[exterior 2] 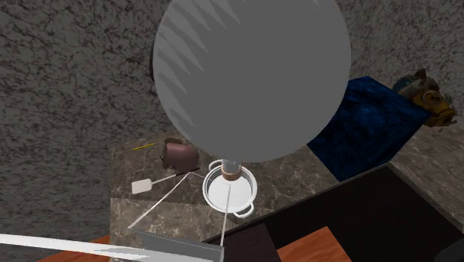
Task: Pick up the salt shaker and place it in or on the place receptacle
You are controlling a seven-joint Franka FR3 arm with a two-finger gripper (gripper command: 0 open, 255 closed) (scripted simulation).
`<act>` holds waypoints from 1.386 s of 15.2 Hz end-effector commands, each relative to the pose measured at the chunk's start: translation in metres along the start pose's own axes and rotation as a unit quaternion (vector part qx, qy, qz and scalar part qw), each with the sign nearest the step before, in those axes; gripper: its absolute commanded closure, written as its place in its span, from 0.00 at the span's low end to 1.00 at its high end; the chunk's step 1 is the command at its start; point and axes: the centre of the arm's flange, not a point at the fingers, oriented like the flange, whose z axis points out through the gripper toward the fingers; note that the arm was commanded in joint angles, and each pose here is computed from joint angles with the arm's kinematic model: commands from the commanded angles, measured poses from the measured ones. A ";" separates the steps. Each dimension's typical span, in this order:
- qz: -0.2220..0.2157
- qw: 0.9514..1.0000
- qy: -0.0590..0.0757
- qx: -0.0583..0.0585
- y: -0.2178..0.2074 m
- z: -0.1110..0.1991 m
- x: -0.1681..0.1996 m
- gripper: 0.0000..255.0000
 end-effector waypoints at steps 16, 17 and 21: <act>0.000 1.000 0.000 0.000 0.015 0.088 -0.006 1.00; 0.000 1.000 0.000 0.000 0.016 0.093 -0.006 1.00; 0.000 1.000 0.000 0.000 0.019 0.111 -0.008 1.00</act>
